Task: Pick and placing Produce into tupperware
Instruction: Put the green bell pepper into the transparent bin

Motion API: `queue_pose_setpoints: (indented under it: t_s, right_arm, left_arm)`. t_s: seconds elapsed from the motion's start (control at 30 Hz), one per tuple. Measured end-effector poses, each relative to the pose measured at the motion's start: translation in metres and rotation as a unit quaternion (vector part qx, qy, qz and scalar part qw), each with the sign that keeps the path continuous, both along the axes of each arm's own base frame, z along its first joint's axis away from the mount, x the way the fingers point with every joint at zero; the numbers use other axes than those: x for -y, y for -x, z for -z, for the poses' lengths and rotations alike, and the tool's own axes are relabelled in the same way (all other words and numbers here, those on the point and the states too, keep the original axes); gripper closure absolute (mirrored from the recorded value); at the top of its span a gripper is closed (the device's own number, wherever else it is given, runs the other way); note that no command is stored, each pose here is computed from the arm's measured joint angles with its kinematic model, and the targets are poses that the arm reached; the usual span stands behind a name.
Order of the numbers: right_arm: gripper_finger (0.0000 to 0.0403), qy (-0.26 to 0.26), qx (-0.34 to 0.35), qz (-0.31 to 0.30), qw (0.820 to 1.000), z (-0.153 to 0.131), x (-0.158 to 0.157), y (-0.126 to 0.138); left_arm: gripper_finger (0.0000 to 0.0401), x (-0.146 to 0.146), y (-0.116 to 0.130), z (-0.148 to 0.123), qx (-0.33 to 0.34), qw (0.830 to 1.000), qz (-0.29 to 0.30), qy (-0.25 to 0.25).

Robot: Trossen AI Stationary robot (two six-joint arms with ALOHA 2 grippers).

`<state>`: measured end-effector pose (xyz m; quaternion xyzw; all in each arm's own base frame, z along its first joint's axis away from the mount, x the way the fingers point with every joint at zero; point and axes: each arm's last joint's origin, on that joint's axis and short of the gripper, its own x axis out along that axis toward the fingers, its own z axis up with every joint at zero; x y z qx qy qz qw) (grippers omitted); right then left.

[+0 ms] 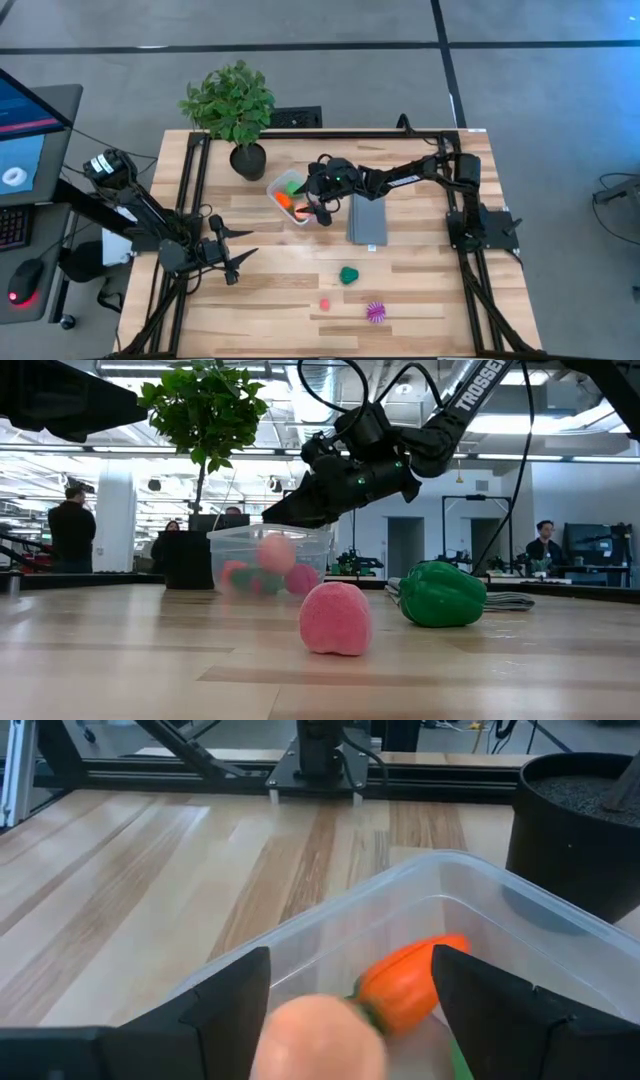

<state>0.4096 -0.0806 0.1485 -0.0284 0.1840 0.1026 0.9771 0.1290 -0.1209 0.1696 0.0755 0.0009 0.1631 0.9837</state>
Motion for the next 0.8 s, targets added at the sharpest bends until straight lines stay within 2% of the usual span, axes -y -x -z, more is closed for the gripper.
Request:
queue_pose_setpoints:
  t_s: [0.23,0.43,0.6,0.8]
  right_arm:
    - [0.0086,0.009,0.007,-0.008,1.0,-0.004,-0.004,0.0]
    - [0.0088,0.024,0.022,-0.03,0.999,-0.025,-0.012,0.004]
    - [0.0088,0.029,-0.004,-0.05,0.998,-0.044,-0.023,0.014]
    - [0.0088,0.024,-0.073,-0.083,0.994,-0.056,-0.045,0.03]
  left_arm:
    - [0.0188,0.0,0.0,0.0,0.0,1.0,0.0,0.0]
    - [0.0188,0.0,0.0,0.0,-0.001,1.0,0.0,-0.001]
    - [0.0188,0.0,0.0,0.001,-0.003,1.0,0.0,-0.004]
    - [0.0188,0.0,0.0,0.001,-0.005,1.0,0.0,-0.006]
